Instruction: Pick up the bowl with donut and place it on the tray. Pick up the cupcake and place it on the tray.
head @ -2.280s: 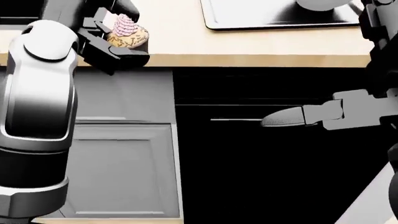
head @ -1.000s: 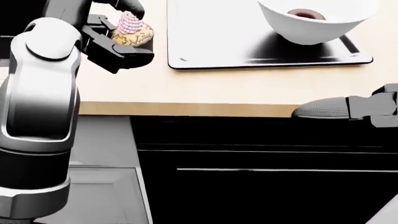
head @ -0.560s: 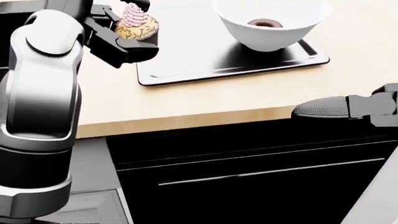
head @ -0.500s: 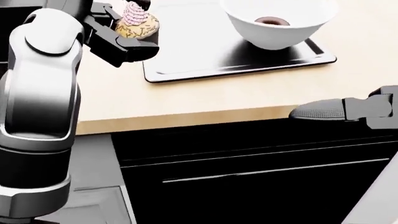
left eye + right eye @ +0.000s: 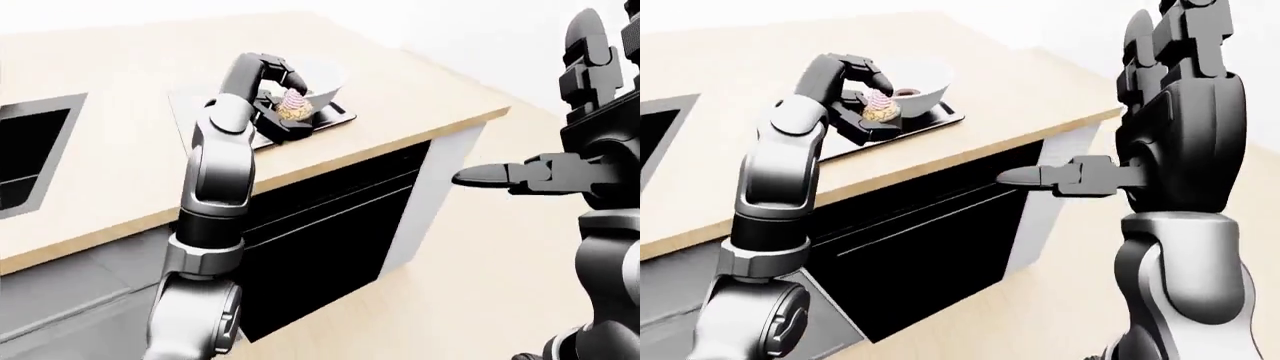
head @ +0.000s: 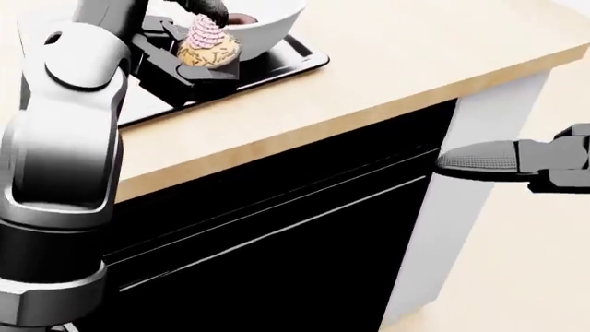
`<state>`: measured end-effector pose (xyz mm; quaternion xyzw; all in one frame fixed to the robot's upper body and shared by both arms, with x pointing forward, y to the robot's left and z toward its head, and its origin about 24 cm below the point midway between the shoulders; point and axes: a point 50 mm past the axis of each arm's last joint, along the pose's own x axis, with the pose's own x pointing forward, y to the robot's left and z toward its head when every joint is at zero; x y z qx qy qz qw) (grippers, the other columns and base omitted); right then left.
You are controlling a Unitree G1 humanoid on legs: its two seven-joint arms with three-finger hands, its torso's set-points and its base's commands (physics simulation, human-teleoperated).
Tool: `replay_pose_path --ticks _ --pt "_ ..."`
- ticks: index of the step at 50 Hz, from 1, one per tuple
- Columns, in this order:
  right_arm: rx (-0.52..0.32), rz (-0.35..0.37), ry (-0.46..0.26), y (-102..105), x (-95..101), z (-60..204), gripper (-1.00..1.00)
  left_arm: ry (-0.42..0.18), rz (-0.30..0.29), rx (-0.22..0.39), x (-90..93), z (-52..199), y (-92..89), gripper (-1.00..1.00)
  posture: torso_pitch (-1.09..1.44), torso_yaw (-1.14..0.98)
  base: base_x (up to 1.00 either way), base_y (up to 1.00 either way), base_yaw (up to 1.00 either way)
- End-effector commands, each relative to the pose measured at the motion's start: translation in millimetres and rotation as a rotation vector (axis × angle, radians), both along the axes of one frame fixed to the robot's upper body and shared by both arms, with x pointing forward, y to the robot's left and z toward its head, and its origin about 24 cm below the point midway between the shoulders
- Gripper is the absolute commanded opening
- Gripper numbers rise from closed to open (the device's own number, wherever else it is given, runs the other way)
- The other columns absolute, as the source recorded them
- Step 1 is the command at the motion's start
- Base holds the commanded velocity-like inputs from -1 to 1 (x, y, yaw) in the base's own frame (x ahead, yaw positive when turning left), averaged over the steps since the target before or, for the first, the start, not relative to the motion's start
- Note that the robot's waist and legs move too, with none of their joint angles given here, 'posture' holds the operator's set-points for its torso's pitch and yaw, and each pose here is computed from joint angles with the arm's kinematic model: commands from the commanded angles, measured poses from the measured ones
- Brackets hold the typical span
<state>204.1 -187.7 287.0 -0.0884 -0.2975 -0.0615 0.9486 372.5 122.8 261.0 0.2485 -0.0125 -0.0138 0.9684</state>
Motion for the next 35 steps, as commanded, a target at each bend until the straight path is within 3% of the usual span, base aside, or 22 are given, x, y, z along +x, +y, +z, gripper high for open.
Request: replay_pose_path --ticks 1,9,17,35 --pt "-0.027 0.029 -0.056 6 -3.2 8 1.0 -0.128 0.077 -0.011 -7.4 30 19.2 -1.0 0.0 0.0 0.0 0.0 0.0" --pt "-0.032 0.039 -0.067 9 -3.0 9 1.0 -0.142 0.09 -0.017 -13.9 39 26.0 -1.0 0.0 0.0 0.0 0.0 0.0" --pt "-0.043 0.062 -0.064 14 -2.4 8 1.0 -0.154 0.129 -0.036 -16.4 46 43.9 -1.0 0.0 0.0 0.09 0.0 0.0" --pt "-0.043 0.066 -0.065 15 -1.7 7 1.0 -0.164 0.142 -0.05 -20.9 50 50.3 -1.0 0.0 0.0 0.35 0.01 0.0"
